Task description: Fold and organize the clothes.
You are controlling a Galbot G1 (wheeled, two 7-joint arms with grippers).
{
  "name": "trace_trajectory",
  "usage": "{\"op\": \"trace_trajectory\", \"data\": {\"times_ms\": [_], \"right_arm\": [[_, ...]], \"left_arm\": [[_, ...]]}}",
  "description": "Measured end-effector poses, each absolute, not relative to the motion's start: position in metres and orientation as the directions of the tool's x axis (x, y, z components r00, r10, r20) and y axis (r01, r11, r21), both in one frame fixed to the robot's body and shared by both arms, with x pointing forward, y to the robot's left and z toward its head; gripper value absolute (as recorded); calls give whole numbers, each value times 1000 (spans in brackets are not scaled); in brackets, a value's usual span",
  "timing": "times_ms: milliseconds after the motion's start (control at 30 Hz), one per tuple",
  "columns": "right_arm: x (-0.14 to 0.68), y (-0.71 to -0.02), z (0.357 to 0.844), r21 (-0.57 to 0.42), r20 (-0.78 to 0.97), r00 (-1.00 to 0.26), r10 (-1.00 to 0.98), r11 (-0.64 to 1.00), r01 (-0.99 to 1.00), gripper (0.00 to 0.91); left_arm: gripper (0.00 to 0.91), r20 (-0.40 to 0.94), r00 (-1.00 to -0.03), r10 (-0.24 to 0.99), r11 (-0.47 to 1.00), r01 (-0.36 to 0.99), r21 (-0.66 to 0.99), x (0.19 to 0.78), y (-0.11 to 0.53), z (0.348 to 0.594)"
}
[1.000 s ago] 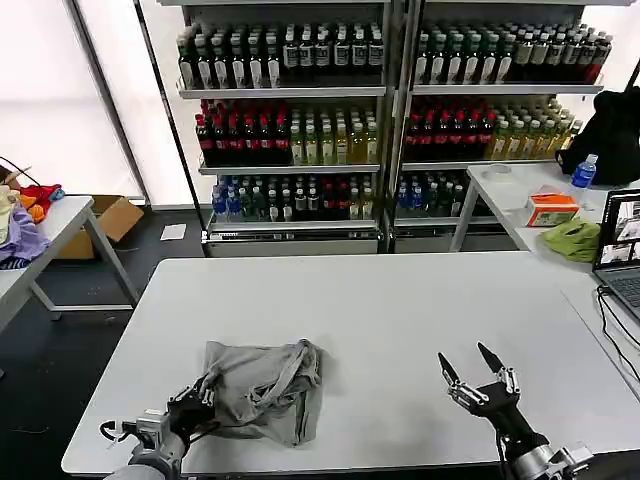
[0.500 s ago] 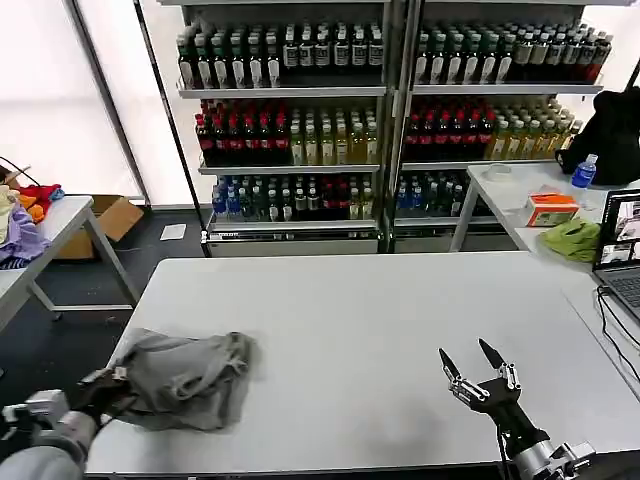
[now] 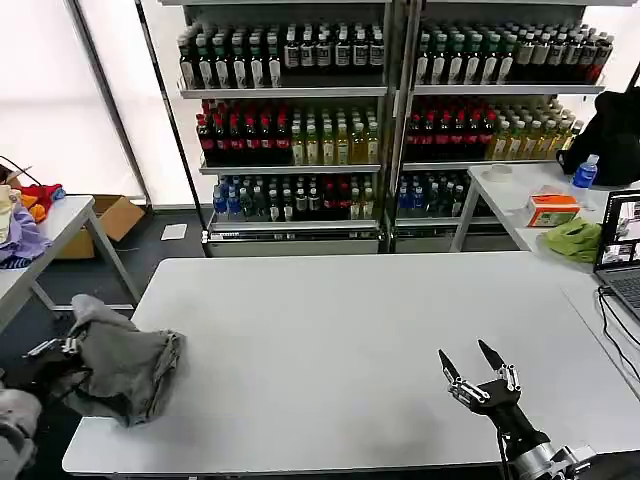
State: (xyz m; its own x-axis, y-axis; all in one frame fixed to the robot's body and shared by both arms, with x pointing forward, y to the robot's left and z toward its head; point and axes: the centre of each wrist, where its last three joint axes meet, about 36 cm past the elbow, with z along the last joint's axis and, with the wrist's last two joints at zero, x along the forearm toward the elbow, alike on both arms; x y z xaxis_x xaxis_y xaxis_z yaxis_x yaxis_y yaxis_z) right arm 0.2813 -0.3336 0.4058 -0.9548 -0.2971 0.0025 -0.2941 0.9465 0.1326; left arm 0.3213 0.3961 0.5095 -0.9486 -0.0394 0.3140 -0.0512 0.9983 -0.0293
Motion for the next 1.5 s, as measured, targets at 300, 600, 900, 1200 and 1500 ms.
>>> {"op": "trace_trajectory", "data": {"times_ms": [300, 600, 900, 1200, 1500], "right_arm": [[274, -327, 407, 137, 17, -955, -295, 947, -291, 907], [281, -300, 416, 128, 139, -943, -301, 950, -284, 907], [313, -235, 423, 273, 257, -887, -383, 910, -314, 907], [357, -148, 405, 411, 349, -779, -520, 833, -371, 776], [382, -90, 387, 480, 402, -711, -577, 794, -374, 0]], "left_arm": [[202, 398, -894, 207, 971, 135, -199, 352, 264, 457], [907, 470, -818, 331, 927, 188, -325, 377, 177, 426], [907, 387, -839, 382, 890, 221, -400, 370, 179, 468], [907, 249, -922, 298, 906, 191, -378, 358, 233, 512], [907, 186, -959, 215, 925, 139, -353, 339, 262, 528]]}}
